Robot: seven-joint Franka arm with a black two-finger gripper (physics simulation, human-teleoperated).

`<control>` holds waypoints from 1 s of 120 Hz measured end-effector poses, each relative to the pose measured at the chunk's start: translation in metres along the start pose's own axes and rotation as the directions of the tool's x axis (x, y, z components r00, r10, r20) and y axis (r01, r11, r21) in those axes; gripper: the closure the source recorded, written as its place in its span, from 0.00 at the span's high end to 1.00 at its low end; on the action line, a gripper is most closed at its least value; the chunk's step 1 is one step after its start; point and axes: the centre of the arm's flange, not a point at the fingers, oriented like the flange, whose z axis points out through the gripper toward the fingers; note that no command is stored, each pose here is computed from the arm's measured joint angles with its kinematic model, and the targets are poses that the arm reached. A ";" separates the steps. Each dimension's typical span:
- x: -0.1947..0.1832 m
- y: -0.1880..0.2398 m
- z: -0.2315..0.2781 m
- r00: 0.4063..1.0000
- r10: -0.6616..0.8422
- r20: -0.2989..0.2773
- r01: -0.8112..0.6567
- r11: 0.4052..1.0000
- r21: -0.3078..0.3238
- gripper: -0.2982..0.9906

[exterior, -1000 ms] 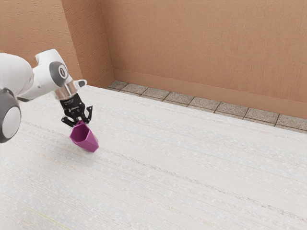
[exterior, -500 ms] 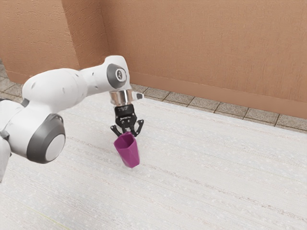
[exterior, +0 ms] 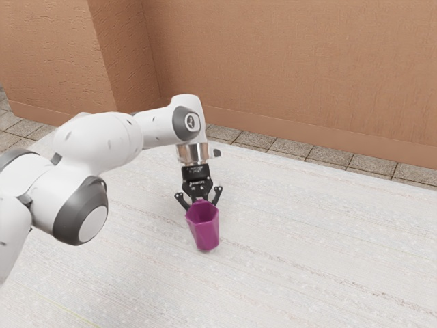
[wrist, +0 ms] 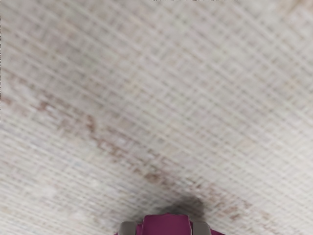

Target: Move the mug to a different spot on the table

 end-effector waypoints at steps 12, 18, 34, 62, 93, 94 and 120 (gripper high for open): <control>0.000 0.000 0.000 1.000 -0.020 -0.001 0.020 1.000 -0.002 0.27; 0.000 0.000 0.000 1.000 -0.029 0.000 0.029 1.000 -0.006 0.35; 0.001 0.000 -0.001 0.999 -0.051 0.000 0.051 0.999 -0.013 0.54; -0.017 0.008 -0.026 0.997 -0.055 -0.045 0.053 0.998 -0.044 0.69; -0.062 -0.033 -0.147 0.958 -0.067 -0.278 0.027 0.989 -0.145 0.75; -0.069 -0.035 -0.154 0.956 -0.059 -0.288 0.017 0.989 -0.145 0.75; -0.282 -0.062 -0.204 0.815 0.334 -0.474 -0.290 0.943 0.165 0.76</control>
